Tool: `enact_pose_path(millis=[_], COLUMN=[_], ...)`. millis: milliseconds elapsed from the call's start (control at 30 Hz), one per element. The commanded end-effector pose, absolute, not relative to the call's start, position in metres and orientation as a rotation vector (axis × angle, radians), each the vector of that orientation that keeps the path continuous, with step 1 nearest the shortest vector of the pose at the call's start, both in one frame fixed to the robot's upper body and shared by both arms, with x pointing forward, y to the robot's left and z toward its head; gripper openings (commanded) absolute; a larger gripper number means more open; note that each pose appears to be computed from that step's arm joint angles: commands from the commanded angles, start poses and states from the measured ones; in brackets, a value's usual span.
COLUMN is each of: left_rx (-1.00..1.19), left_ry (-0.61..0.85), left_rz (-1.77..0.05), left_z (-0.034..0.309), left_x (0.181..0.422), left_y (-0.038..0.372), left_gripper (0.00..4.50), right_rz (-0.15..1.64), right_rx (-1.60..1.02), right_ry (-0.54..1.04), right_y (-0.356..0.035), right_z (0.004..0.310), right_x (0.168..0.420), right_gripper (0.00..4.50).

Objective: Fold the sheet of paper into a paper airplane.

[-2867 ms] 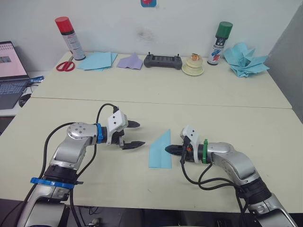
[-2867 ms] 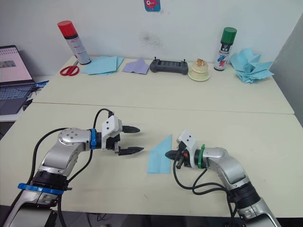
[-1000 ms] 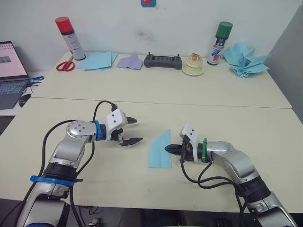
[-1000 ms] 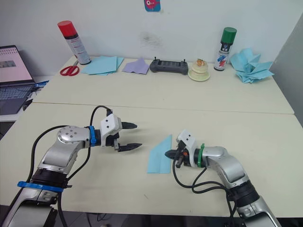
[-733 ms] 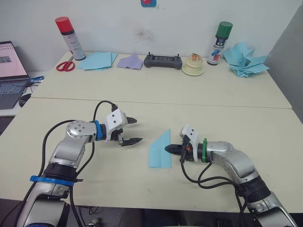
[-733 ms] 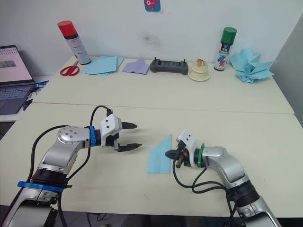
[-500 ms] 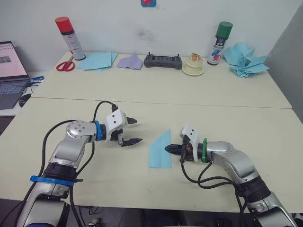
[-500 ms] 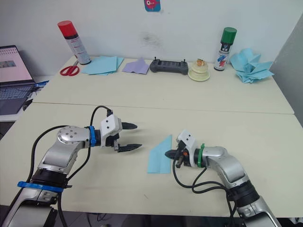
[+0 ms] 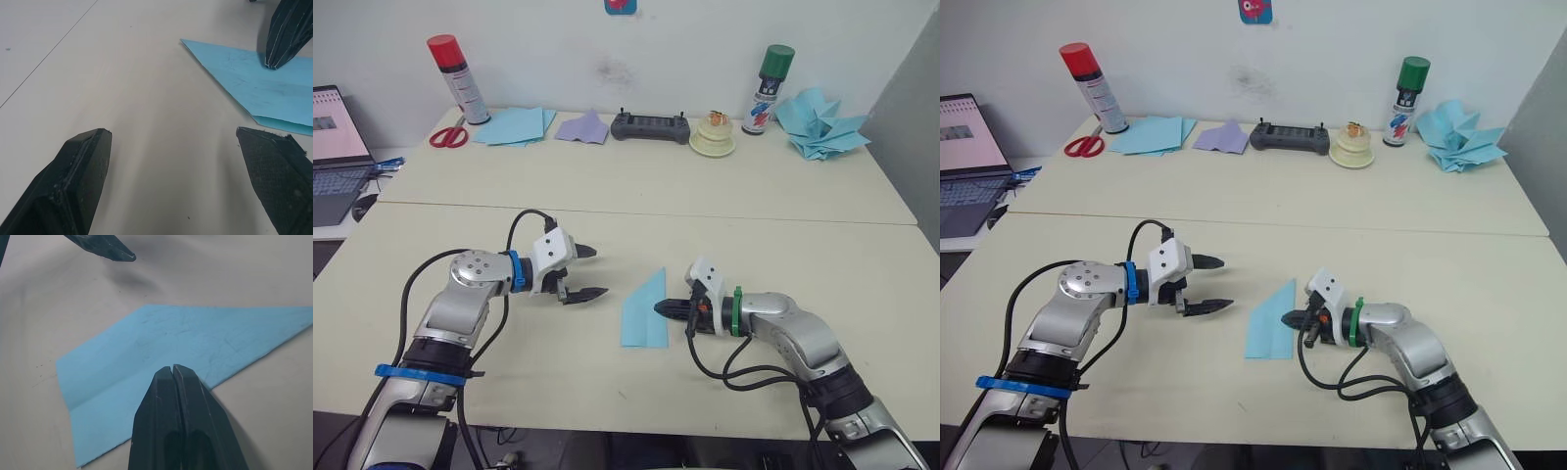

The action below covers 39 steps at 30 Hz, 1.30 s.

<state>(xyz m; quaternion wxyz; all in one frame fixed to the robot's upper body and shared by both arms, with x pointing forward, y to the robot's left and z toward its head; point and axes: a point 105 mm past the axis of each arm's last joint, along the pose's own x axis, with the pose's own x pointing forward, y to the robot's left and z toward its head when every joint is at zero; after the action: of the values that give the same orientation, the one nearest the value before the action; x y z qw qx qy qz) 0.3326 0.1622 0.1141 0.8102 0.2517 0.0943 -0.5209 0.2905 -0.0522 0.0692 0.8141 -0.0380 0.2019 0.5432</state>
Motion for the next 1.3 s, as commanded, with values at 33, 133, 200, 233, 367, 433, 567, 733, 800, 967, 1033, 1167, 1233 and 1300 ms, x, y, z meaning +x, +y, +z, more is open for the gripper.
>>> enact_pose_path(millis=[33,133,200,233,367,433,567,733,800,967,1033,1167,1233,1300], left_rx=[0.558,0.559,0.559,0.559,0.559,0.559,0.558,0.558,0.557,0.557,0.556,0.558,0.558,0.559], left_ry=[0.165,0.167,0.167,0.167,0.166,0.167,0.169,0.169,0.169,0.17,0.17,0.171,0.172,0.174], left_rz=[-1.112,-1.112,-1.112,-1.112,-1.113,-1.113,-1.112,-1.108,-1.107,-1.106,-1.106,-1.107,-1.108,-1.11], left_z=[0.1225,0.1224,0.1226,0.1227,0.1227,0.1224,0.1219,0.1217,0.1218,0.1219,0.1223,0.1224,0.1222,0.1221], left_x=[0.3332,0.3334,0.334,0.3341,0.3343,0.3339,0.3335,0.3334,0.3335,0.3337,0.3339,0.3344,0.3341,0.3338], left_y=[0.1622,0.1623,0.1621,0.1619,0.1615,0.1619,0.1623,0.1628,0.163,0.1636,0.1634,0.164,0.1643,0.1644], left_gripper=[4.48,4.48,4.48,4.48,4.48,4.48,4.48,4.48,4.48,4.48,4.48,4.48,4.48,4.48], right_rz=[1.169,1.17,1.169,1.169,1.168,1.168,1.168,1.167,1.167,1.166,1.165,1.164,1.165,1.167], right_rx=[-0.093,-0.091,-0.09,-0.09,-0.086,-0.086,-0.086,-0.089,-0.09,-0.091,-0.09,-0.088,-0.087,-0.086], right_ry=[0.41,0.41,0.409,0.409,0.407,0.408,0.41,0.409,0.408,0.408,0.408,0.408,0.408,0.407], right_y=[-0.0523,-0.0524,-0.0528,-0.053,-0.0532,-0.0528,-0.0532,-0.0533,-0.0534,-0.0537,-0.0537,-0.0537,-0.0539,-0.0546], right_z=[0.0754,0.0757,0.0761,0.0764,0.0769,0.0766,0.0765,0.077,0.0772,0.0774,0.0774,0.0775,0.0778,0.0791], right_x=[0.2907,0.2904,0.2909,0.2912,0.2911,0.2904,0.2903,0.2919,0.2924,0.2929,0.293,0.2925,0.2923,0.292], right_gripper=[0.0,0.0,0.0,0.0,0.0,0.0,0.0,0.0,0.0,0.0,0.0,0.0,0.0,0.0])
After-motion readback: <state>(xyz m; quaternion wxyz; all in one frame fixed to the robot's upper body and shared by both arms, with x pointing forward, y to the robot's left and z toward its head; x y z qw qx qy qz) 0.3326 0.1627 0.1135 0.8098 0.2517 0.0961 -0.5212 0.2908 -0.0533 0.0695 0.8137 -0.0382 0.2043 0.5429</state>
